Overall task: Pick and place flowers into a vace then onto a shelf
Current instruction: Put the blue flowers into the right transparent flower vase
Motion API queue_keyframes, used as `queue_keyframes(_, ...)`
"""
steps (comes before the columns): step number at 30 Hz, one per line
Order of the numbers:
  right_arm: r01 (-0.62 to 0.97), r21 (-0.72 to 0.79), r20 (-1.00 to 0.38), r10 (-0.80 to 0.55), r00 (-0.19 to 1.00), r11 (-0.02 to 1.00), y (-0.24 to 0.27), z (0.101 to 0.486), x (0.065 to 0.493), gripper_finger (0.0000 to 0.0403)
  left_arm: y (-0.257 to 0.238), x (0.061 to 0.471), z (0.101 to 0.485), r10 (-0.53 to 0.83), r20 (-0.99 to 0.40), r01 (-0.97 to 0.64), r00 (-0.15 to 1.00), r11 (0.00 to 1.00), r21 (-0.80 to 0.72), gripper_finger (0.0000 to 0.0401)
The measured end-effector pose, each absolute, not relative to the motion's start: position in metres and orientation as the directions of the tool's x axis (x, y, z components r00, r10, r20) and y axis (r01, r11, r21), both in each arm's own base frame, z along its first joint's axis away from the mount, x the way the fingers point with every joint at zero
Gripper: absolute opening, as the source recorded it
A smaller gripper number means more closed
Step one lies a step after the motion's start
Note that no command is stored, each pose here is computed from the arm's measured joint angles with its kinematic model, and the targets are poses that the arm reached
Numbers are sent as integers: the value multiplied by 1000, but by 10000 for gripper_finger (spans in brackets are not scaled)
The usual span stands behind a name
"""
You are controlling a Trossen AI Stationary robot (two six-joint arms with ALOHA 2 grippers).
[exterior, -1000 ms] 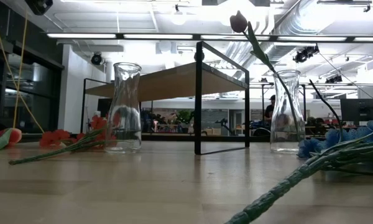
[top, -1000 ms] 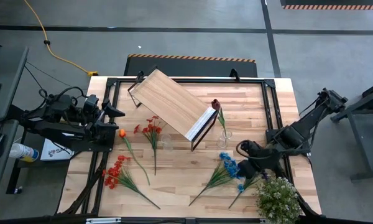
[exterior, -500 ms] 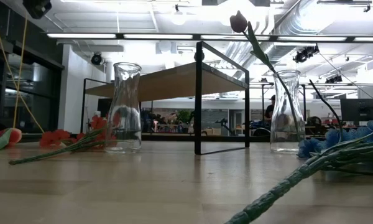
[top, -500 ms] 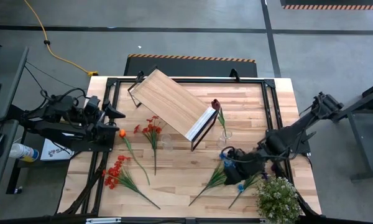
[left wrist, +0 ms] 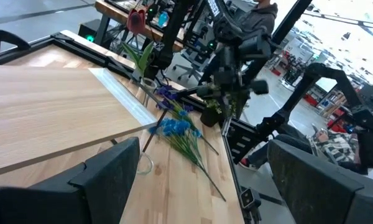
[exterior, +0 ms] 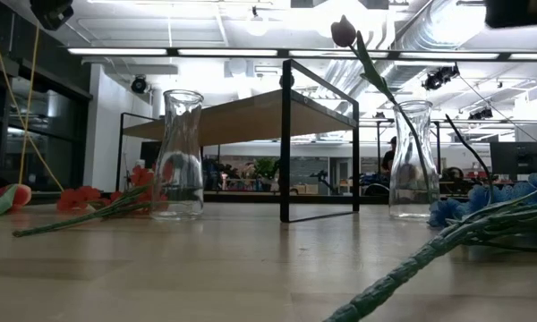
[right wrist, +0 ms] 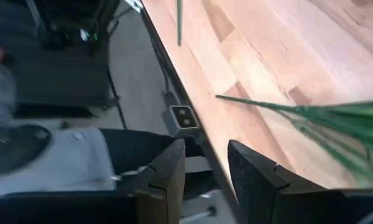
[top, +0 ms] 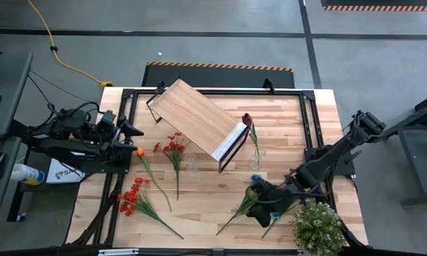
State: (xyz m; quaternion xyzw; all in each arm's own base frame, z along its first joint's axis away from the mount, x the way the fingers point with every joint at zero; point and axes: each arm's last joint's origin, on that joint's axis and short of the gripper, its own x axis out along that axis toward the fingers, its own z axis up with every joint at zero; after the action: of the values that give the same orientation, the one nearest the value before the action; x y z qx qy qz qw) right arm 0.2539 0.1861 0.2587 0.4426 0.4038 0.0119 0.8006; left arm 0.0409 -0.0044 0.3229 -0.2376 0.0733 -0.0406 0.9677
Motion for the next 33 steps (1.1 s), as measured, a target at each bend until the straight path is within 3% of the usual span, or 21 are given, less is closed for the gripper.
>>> queue_keyframes(9, 203, 554, -721, 344, 601, 807, 195, 222, 269, 113, -4, 41, 322, -114, -129, 37, 985, 872, -488, 386)
queue_keyframes(16, 59, 453, -754, 347, 557, 889, 196, 207, 275, 113, -5, 41, 321, -149, -139, 54, 979, 847, -529, 386)
queue_keyframes(27, -159, 281, -762, 321, 563, 946, 180, 206, 285, 114, -6, 40, 322, -185, -136, 82, 973, 833, -547, 386)
queue_keyframes(33, -210, 278, -779, 348, 521, 937, 172, 204, 287, 114, -6, 40, 322, -185, -136, 79, 973, 826, -558, 386)
